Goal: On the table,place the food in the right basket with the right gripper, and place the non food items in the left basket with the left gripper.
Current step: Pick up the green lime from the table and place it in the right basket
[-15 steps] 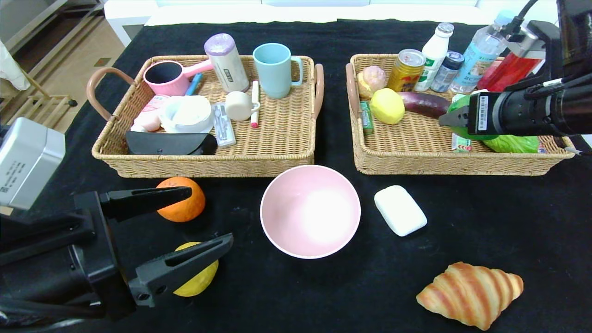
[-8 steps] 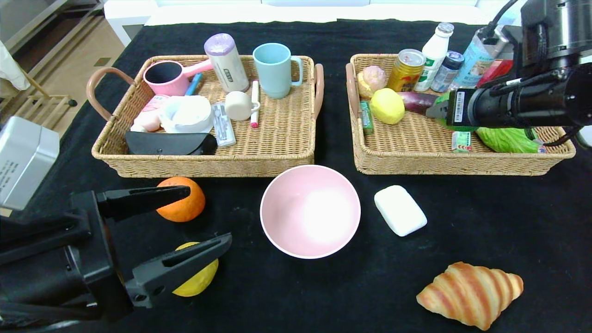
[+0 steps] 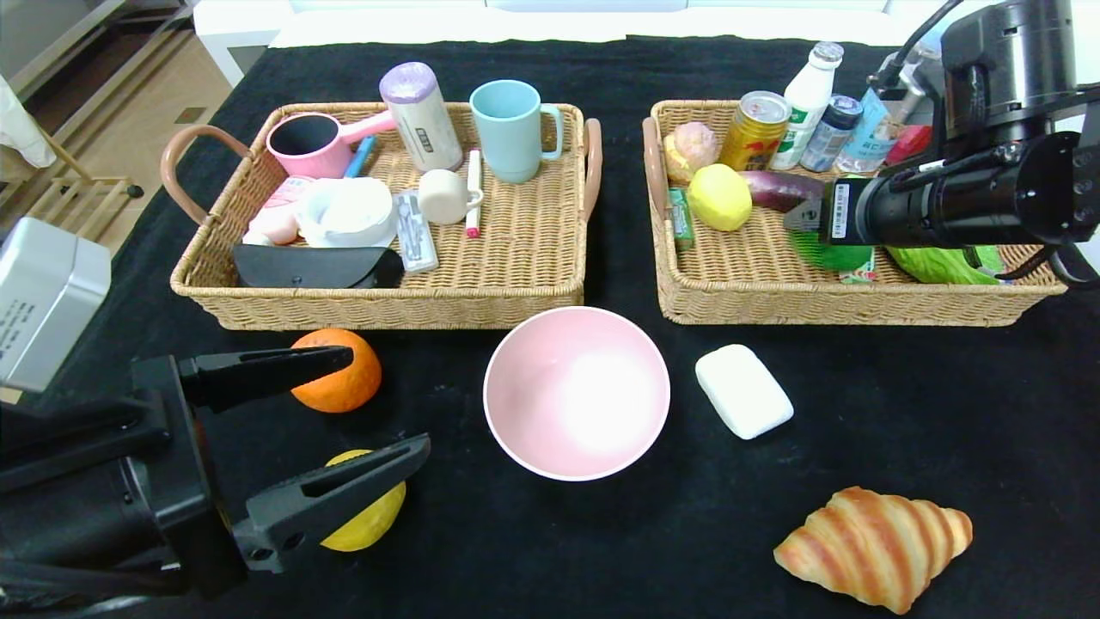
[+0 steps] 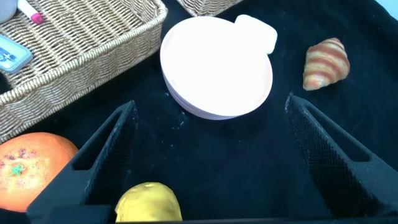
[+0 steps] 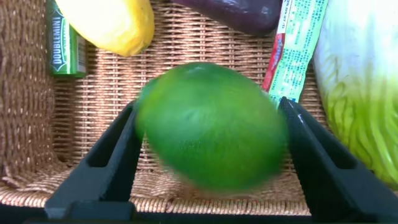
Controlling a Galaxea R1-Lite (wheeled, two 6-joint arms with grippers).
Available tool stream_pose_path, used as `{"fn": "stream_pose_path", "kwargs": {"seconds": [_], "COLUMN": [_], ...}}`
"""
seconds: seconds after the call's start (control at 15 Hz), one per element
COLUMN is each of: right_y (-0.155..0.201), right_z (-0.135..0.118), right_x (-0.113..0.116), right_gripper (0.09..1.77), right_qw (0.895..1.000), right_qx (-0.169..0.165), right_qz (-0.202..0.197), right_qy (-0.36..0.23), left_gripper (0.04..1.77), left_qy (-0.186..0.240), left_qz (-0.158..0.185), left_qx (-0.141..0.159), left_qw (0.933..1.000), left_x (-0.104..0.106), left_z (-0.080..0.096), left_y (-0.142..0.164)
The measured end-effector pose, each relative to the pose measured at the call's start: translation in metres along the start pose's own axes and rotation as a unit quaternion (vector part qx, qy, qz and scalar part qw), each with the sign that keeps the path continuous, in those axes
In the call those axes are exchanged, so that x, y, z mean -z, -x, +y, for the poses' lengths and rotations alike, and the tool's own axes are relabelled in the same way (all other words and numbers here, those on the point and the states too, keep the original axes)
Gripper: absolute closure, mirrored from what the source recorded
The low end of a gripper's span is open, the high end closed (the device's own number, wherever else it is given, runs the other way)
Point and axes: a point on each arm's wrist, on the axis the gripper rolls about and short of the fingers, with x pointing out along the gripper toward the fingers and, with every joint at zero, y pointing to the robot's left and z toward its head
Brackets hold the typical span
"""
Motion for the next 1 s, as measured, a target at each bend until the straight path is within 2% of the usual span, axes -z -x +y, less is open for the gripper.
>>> {"fn": "stream_pose_path", "kwargs": {"seconds": [0.6,0.8,1.0], "right_y": [0.005,0.028,0.062], "right_z": [-0.001,-0.006,-0.01], "right_x": [0.003,0.012,0.02], "right_gripper": [0.21,0.19,0.18], "right_qw": [1.0,0.997,0.99], "right_qx": [0.001,0.012,0.025], "right_qz": [0.015,0.071,0.12], "right_qy": [0.006,0.007,-0.074], "left_gripper": [0.09,0.09,0.09], "left_qy": [0.0,0.001,0.002], "left_qz": [0.001,0.004,0.008], "left_qx": [0.001,0.001,0.001], "left_qw": [1.0,1.0,1.0], "left_x": [0.0,0.001,0.002], "left_z": [0.0,0.0,0.0], "left_y": [0.0,-0.001,-0.001]}}
